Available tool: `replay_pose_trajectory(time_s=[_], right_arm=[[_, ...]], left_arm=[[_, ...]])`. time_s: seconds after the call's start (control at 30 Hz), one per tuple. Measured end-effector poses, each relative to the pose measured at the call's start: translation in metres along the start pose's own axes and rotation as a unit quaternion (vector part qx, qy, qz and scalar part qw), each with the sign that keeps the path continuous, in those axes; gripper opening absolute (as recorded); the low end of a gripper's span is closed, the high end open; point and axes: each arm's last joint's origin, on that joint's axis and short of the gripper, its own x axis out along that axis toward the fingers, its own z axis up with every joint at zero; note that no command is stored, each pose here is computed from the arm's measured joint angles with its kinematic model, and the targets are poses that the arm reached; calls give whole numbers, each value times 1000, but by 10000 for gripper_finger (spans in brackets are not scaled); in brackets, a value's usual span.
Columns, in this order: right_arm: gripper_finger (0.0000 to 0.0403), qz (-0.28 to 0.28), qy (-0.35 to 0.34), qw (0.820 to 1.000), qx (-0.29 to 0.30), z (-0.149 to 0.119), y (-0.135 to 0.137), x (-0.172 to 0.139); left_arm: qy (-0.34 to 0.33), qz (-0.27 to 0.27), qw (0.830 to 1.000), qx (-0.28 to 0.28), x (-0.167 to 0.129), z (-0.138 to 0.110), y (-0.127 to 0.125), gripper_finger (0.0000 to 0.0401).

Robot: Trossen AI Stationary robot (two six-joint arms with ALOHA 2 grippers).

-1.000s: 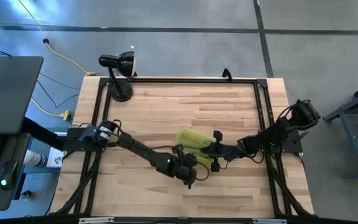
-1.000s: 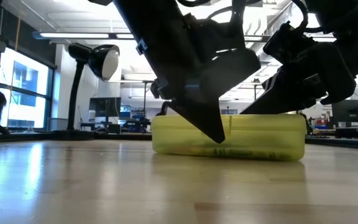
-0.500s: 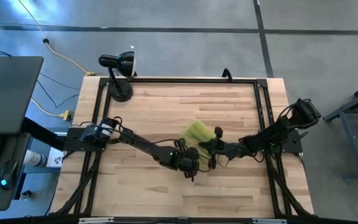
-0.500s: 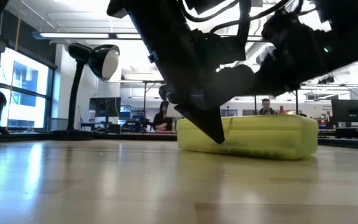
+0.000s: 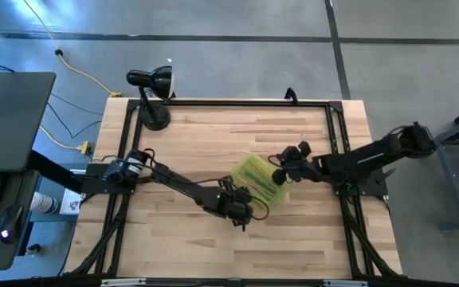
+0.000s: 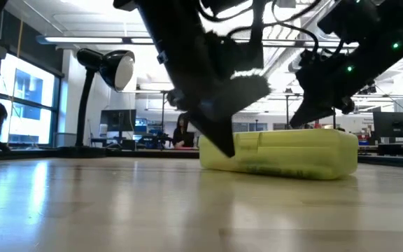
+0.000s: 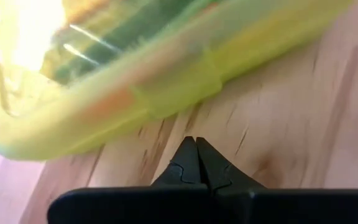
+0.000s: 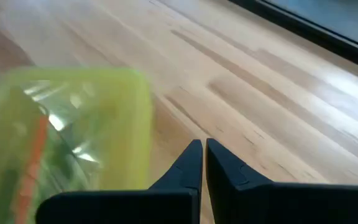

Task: Pick & place school supplies into a supply box
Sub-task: Close the yellow supply box

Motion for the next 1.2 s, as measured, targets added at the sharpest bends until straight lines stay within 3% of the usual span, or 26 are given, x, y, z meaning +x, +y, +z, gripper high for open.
replay_pose_trajectory(time_s=[0.13,0.33,0.6,1.2], right_arm=[[0,-10,13,1000,11,3,-7,7],[0,19,55,997,44,8,-17,17],[0,59,126,988,73,1,-21,32],[0,110,106,985,80,-9,-2,59]], left_arm=[[-13,10,1000,-4,-1,2,1,10],[-17,13,1000,-3,3,8,7,9],[-46,-22,999,-4,13,25,18,10],[-52,-58,997,0,17,32,22,9]])
